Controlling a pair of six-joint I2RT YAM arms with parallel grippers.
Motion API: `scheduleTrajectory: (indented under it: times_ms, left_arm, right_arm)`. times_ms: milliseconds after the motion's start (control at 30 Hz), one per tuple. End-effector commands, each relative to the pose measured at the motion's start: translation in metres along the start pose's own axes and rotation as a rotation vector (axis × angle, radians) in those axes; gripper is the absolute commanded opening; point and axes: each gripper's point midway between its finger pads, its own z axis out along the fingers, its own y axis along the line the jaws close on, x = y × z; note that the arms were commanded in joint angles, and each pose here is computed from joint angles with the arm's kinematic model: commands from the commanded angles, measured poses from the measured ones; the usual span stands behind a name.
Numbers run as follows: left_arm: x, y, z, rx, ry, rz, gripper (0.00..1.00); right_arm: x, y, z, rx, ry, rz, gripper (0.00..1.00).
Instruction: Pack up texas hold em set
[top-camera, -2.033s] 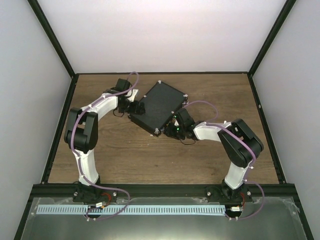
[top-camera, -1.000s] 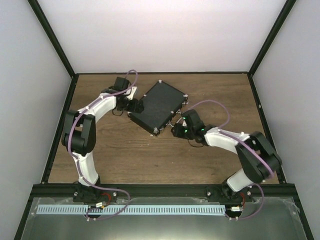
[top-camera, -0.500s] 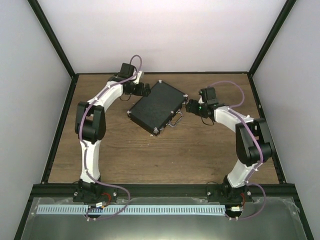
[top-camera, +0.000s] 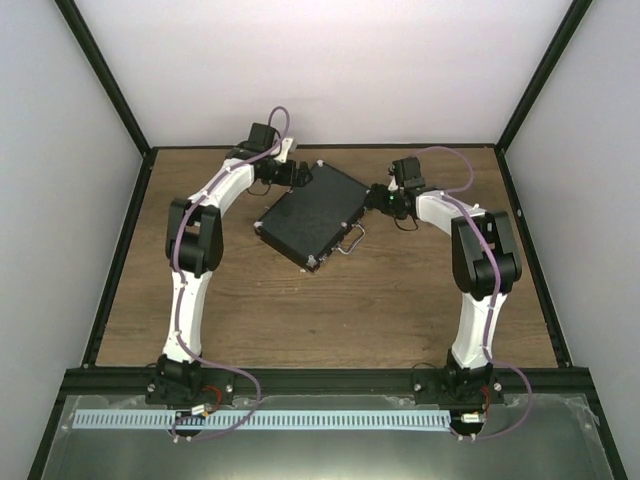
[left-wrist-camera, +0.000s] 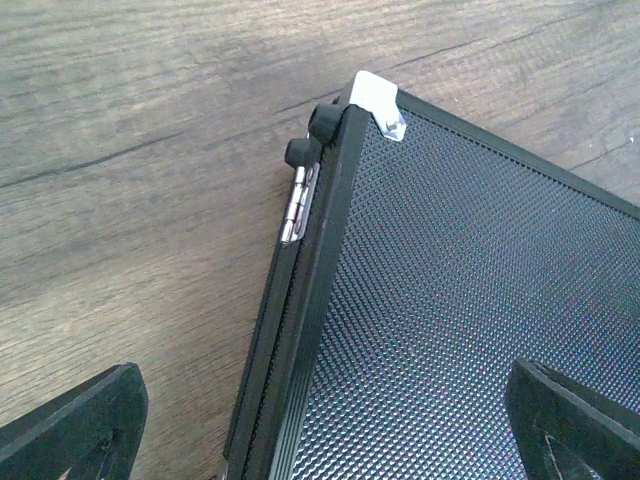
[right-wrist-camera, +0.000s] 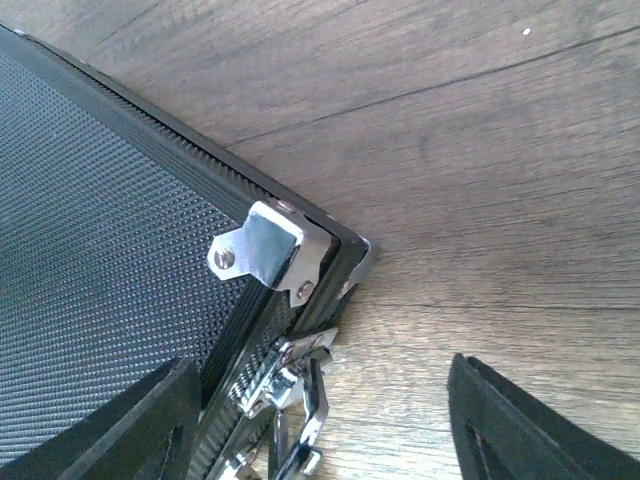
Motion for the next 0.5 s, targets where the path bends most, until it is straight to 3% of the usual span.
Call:
scheduleTrajectory:
  times_ms: [0, 167, 300, 467]
  left_arm:
    - [-0.002, -0.008, 0.01, 0.055, -0.002, 0.009, 1.0]
    - [0.004, -0.01, 0.017, 0.074, 0.012, 0.014, 1.0]
    - [0.007, -0.013, 0.021, 0.082, 0.022, 0.019, 1.0]
    - [0.011, -0.018, 0.025, 0.093, 0.033, 0.028, 1.0]
  right_arm:
    - [-0.006, -0.025, 0.002, 0.066, 0.008, 0.041, 0.67]
    - [0.01, -0.039, 0.009, 0.073, 0.044, 0.056, 0.53]
    - [0.024, -0.042, 0.015, 0.057, 0.075, 0.063, 0.36]
    - [0.032, -0.043, 0.018, 0.043, 0.084, 0.059, 0.31]
